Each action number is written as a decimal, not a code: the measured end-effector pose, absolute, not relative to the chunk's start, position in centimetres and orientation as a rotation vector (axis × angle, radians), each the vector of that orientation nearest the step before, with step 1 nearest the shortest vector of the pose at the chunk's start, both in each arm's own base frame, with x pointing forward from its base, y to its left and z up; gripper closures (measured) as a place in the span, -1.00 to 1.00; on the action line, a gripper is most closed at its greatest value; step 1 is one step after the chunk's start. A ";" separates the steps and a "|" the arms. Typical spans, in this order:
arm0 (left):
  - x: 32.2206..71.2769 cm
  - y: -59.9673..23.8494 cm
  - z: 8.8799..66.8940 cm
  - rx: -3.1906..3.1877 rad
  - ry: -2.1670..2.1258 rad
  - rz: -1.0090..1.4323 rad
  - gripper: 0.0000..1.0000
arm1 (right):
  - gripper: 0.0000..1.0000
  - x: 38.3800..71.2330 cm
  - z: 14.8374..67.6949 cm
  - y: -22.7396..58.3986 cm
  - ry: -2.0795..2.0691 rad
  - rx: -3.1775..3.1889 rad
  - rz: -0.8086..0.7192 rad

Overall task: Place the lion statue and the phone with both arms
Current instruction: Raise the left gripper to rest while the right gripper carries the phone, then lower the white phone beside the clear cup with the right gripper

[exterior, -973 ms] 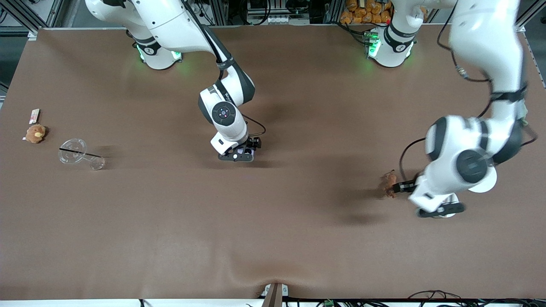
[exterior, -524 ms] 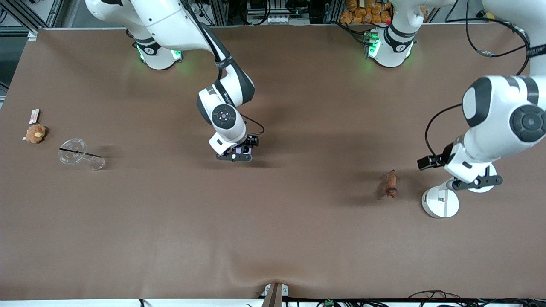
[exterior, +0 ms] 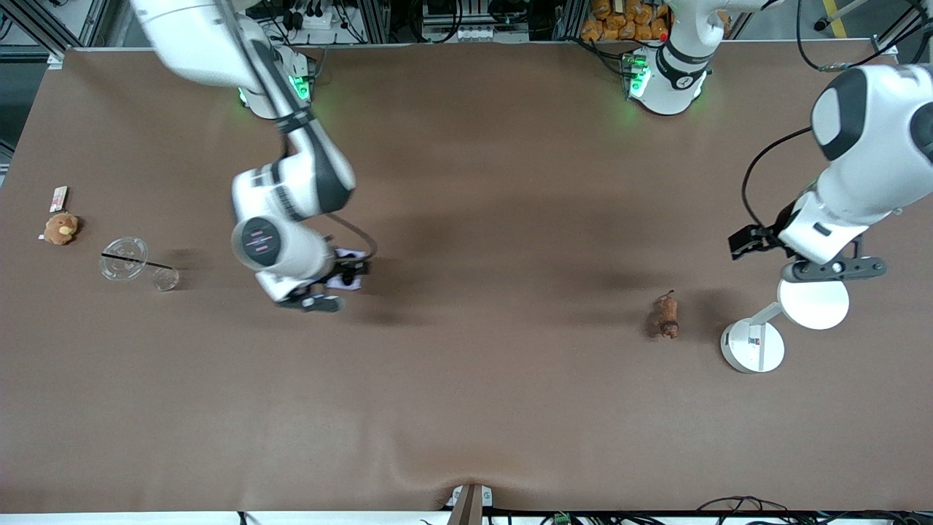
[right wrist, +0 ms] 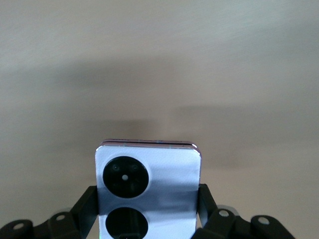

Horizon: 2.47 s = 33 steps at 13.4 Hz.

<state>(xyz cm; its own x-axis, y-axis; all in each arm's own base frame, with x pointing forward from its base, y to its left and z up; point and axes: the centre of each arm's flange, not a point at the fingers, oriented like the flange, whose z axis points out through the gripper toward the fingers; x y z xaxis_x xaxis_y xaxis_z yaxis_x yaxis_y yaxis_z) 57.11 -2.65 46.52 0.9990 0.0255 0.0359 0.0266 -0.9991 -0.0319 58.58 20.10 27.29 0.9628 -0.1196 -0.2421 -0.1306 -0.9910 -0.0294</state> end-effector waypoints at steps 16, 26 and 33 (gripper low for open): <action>54.3 -2.1 61.4 -3.102 0.171 0.061 -1.00 | -0.67 56.1 19.9 -4.3 0.109 -3.109 0.384; 53.3 -5.7 62.9 -3.097 0.147 0.051 -1.00 | -0.96 55.1 17.7 -4.2 0.101 -3.118 0.352; 53.2 -5.7 62.9 -3.097 0.147 0.058 -1.00 | -1.00 61.2 28.9 -4.0 0.080 -3.080 0.446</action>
